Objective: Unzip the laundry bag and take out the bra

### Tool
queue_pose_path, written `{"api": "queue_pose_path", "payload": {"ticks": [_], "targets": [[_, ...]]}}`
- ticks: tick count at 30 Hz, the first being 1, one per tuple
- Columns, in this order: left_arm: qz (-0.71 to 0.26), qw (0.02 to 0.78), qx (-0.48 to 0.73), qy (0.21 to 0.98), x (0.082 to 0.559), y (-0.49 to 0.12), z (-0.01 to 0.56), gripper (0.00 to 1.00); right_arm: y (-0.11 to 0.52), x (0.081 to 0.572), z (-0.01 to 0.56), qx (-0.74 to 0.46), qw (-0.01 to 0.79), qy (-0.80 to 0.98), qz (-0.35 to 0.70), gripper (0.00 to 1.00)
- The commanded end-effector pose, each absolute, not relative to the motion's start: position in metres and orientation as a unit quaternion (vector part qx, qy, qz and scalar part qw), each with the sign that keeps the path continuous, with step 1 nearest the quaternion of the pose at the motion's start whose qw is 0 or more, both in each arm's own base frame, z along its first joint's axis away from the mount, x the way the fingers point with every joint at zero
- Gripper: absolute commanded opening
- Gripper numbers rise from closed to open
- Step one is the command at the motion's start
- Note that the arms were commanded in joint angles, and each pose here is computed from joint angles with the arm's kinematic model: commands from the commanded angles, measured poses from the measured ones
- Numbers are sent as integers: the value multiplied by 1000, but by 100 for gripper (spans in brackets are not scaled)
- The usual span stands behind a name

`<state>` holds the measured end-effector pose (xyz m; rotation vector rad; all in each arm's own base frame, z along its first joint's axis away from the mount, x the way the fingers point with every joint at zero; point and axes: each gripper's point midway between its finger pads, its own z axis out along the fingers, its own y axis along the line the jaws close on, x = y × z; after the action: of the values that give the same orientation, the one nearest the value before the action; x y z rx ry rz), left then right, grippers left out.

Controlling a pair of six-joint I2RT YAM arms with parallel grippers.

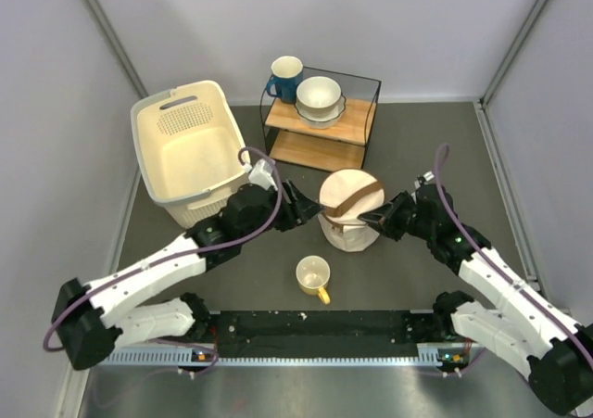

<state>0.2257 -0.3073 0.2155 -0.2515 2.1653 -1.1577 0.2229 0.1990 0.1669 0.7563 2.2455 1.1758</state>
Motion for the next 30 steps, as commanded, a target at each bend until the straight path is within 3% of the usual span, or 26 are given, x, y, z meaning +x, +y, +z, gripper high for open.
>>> {"api": "queue_pose_path", "payload": {"ticks": [1, 3, 10, 13, 30], "targets": [[-442, 380, 37, 812, 201, -292, 214, 60, 205, 234, 199, 248, 263, 815, 454, 0], [-491, 369, 102, 782, 185, -308, 223, 56, 208, 235, 203, 243, 257, 815, 459, 0], [-507, 296, 249, 770, 165, -344, 194, 50, 209, 235, 204, 247, 252, 813, 463, 0], [-513, 306, 247, 763, 170, -351, 197, 45, 208, 233, 209, 248, 259, 807, 469, 0], [-474, 368, 229, 766, 196, -346, 203, 39, 214, 236, 220, 232, 259, 797, 494, 0]]}}
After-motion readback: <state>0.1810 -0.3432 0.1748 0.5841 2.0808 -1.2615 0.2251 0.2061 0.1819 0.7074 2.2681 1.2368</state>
